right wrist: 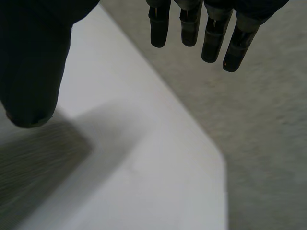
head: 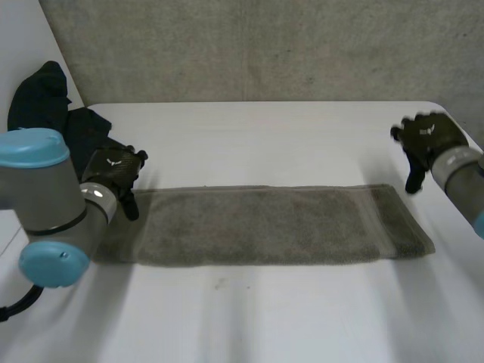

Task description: Fold the laundry.

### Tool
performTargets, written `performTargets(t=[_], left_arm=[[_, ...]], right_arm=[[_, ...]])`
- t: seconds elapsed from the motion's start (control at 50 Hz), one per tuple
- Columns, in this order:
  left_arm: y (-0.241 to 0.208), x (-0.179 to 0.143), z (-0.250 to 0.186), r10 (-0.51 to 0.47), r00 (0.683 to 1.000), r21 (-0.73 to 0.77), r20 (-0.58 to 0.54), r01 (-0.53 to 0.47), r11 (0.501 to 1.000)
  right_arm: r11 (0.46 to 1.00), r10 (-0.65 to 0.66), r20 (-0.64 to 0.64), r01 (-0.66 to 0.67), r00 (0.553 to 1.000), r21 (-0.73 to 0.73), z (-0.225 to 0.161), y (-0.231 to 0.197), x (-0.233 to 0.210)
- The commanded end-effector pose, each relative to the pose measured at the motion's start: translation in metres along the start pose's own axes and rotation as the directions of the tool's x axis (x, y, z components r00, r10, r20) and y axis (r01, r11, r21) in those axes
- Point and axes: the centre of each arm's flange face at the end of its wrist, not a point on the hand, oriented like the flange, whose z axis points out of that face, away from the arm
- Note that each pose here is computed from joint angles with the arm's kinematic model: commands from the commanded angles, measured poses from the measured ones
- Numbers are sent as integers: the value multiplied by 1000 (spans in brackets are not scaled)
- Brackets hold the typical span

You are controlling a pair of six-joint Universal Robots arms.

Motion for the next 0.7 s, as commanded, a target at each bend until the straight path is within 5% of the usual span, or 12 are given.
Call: performTargets(t=[0.02, 0.5, 0.7], left_arm=[[6, 2, -24, -35, 999, 22, -8, 35, 999], [13, 8, -28, -40, 999, 42, -15, 40, 998], [10, 5, -32, -41, 999, 50, -9, 41, 998]], right_arm=[[984, 95, 184, -65, 978, -167, -41, 51, -18], [987, 116, 144, -98, 983, -125, -23, 109, -28], [980, 105, -71, -115, 992, -161, -22, 129, 48]])
